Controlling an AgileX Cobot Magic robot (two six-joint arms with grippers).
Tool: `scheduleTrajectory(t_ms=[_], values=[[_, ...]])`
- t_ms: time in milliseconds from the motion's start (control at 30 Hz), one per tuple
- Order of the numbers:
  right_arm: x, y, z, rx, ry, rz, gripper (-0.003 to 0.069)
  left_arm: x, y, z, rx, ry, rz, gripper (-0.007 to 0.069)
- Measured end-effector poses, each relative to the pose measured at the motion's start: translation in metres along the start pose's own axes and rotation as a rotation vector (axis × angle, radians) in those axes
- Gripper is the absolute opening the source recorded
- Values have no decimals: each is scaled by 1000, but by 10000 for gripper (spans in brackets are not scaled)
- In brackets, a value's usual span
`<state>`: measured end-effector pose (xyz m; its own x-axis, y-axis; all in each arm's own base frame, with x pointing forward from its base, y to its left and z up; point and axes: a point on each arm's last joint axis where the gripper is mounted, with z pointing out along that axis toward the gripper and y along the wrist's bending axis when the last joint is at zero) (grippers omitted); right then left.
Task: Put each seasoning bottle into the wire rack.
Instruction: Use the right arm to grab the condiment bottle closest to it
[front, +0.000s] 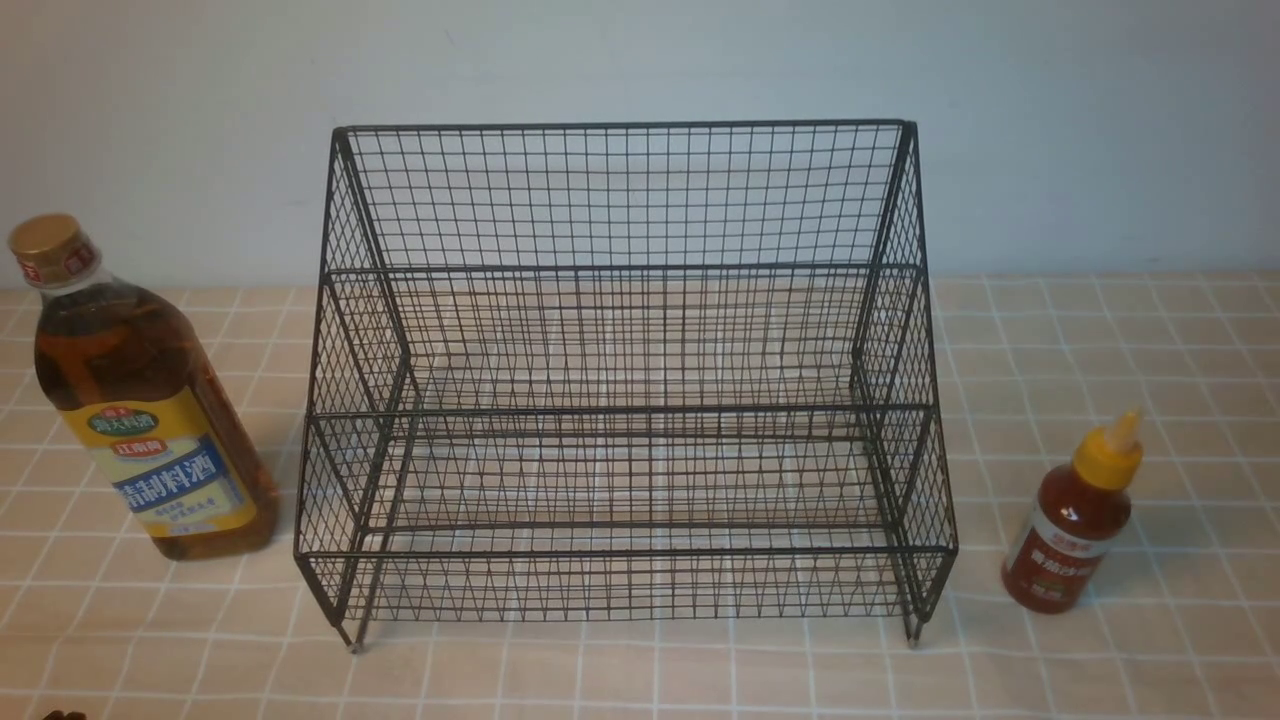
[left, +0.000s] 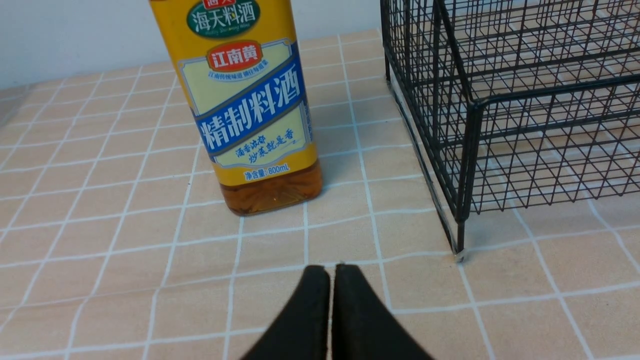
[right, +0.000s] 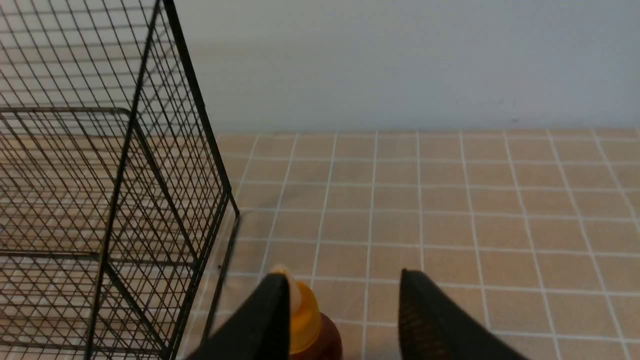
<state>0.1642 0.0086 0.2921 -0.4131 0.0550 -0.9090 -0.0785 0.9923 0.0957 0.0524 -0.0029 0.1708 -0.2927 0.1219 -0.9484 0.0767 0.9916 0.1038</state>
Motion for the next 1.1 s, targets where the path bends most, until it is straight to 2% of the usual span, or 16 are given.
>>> scheduleTrajectory(t_ms=[167,267,367,600,700,800,833,933,967,1100], values=[[-14,6,36,-62,128,23,512,0,0,0,0,0,0,-7],[-16,17,55,-114,181,-15,582,0,0,0,0,0,0,-7],[-8,26,73,-141,228,-49,608,0,0,0,0,0,0,-7],[14,26,105,-127,342,-65,615,0,0,0,0,0,0,-7],[19,24,112,-118,366,-87,601,0,0,0,0,0,0,-7],[24,23,117,-114,389,-93,547,0,0,0,0,0,0,-7],[24,23,118,-114,391,-95,507,0,0,0,0,0,0,-7],[24,23,118,-113,393,-121,322,0,0,0,0,0,0,-7],[23,23,118,-115,394,-127,288,0,0,0,0,0,0,-7],[19,26,115,-147,431,-149,297,0,0,0,0,0,0,-7]])
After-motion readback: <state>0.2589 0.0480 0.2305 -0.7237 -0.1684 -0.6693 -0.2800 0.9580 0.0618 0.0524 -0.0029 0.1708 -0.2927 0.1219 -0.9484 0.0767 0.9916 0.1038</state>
